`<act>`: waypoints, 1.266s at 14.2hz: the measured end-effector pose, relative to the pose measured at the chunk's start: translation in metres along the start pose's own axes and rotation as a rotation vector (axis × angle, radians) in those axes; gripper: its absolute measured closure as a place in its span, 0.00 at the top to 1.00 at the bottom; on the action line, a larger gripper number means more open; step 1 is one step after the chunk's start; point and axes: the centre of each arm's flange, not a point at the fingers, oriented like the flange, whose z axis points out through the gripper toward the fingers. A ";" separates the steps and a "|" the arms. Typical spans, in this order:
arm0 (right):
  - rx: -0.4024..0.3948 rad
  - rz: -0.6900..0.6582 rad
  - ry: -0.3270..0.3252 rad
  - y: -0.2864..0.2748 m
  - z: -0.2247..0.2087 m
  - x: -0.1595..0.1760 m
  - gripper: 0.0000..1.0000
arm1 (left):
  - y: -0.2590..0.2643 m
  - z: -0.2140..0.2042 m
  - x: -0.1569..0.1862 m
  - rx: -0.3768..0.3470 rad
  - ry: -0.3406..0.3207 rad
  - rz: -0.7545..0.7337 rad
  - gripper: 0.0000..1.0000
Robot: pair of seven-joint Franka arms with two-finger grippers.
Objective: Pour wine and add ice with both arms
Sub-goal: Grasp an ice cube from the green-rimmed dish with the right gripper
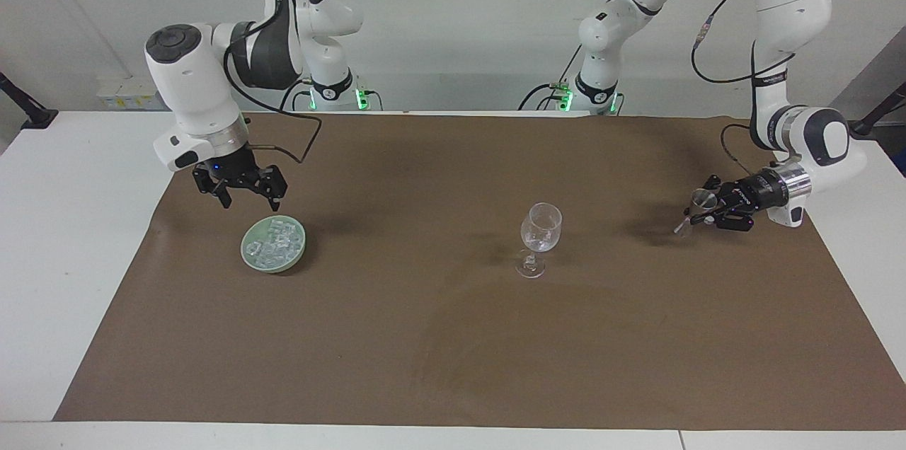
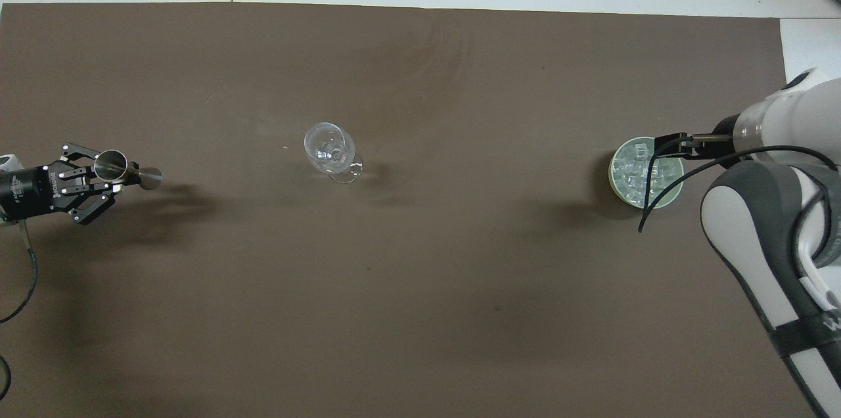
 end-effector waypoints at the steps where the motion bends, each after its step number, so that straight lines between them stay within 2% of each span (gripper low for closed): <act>1: 0.000 -0.001 0.000 0.000 0.014 -0.003 0.96 | 0.002 0.002 0.009 0.012 -0.010 -0.010 0.22; 2: 0.000 -0.002 -0.008 -0.001 0.027 -0.007 0.96 | 0.003 0.003 0.017 0.021 -0.017 -0.019 0.22; 4: -0.002 -0.003 -0.026 -0.002 0.051 -0.011 0.85 | 0.006 0.005 0.029 0.032 -0.033 -0.031 0.22; 5: -0.002 -0.004 -0.022 -0.002 0.061 -0.010 0.85 | 0.007 0.006 0.033 0.036 -0.039 -0.036 0.22; 8: -0.004 -0.006 -0.038 -0.003 0.085 -0.009 0.76 | 0.007 0.009 0.043 0.041 -0.050 -0.049 0.22; 15: -0.007 -0.007 -0.085 -0.004 0.112 -0.018 0.70 | 0.006 0.014 0.054 0.048 -0.061 -0.067 0.22; 18: -0.006 -0.007 -0.063 -0.004 0.115 -0.019 0.69 | 0.005 0.016 0.058 0.051 -0.065 -0.075 0.22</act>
